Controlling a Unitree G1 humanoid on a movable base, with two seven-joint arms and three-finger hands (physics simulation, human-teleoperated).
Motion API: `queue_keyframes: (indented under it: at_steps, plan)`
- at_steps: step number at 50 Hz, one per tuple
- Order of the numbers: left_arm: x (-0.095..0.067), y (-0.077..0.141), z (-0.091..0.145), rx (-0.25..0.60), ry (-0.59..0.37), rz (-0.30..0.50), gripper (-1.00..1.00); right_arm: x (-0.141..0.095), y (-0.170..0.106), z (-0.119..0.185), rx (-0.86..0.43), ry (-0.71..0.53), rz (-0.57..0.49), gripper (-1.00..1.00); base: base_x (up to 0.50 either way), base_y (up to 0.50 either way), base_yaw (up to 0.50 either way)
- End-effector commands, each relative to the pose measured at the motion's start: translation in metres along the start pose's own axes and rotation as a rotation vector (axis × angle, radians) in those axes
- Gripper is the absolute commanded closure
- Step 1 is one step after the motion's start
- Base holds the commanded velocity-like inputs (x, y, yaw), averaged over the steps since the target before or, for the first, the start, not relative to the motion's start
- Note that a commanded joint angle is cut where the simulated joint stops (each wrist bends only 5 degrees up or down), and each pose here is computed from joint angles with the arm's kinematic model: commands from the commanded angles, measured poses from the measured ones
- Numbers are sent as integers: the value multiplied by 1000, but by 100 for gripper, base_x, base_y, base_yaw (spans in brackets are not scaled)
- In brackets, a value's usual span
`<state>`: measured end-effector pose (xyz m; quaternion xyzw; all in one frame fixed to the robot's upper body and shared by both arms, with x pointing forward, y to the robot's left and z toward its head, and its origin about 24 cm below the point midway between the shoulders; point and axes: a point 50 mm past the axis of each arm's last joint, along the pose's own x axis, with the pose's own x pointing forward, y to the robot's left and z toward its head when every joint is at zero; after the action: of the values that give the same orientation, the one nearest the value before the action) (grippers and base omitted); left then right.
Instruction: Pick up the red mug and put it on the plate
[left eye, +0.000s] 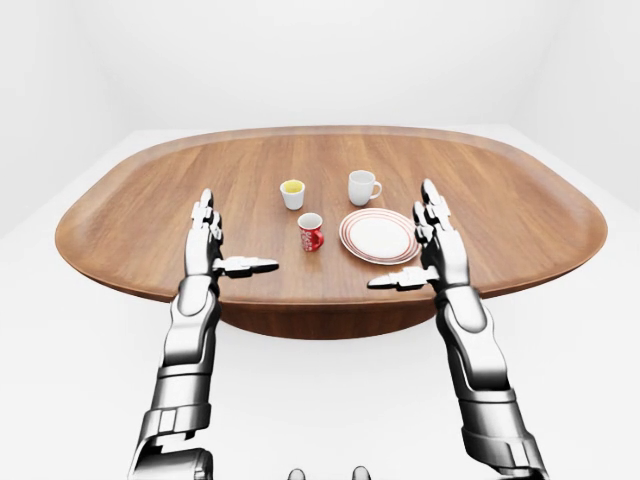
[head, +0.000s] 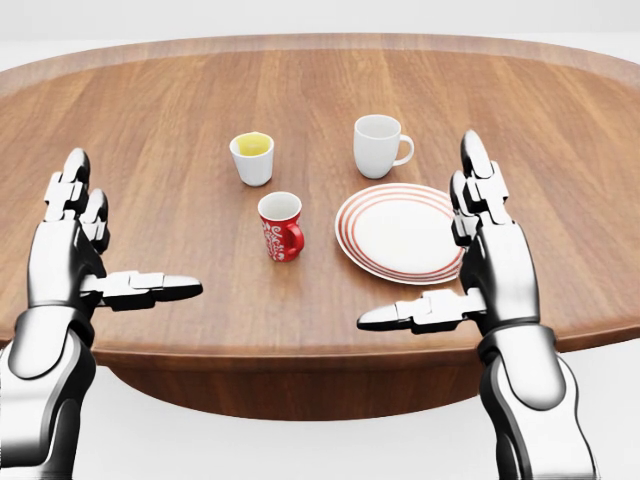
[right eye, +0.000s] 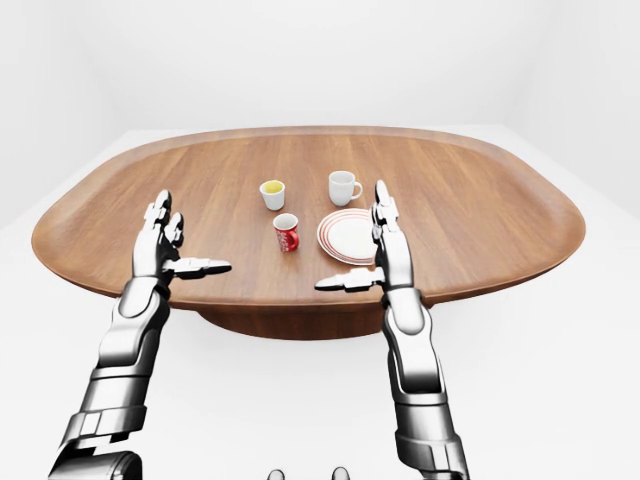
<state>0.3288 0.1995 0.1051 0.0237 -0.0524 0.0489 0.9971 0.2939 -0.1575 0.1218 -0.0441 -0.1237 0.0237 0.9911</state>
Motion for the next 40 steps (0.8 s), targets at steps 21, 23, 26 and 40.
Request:
queue_keyframes:
  at_steps: [21, 23, 26, 40]
  plan:
    - [9, -1, 37, 14, -134, 7, -100, 13, -4, 17, -29, -62, 4, -100, 11, 0, 0]
    - [9, -1, 39, 15, -145, 7, -100, 14, -4, 18, -31, -67, 5, -100, 20, 0, 0]
    - [9, -1, 39, 17, -145, 8, -100, 14, -4, 18, -34, -69, 7, -100, 20, 0, 0]
    - [8, 1, 39, 18, -147, 14, -100, 15, -1, 23, -49, -87, 19, -100, 22, 0, 0]
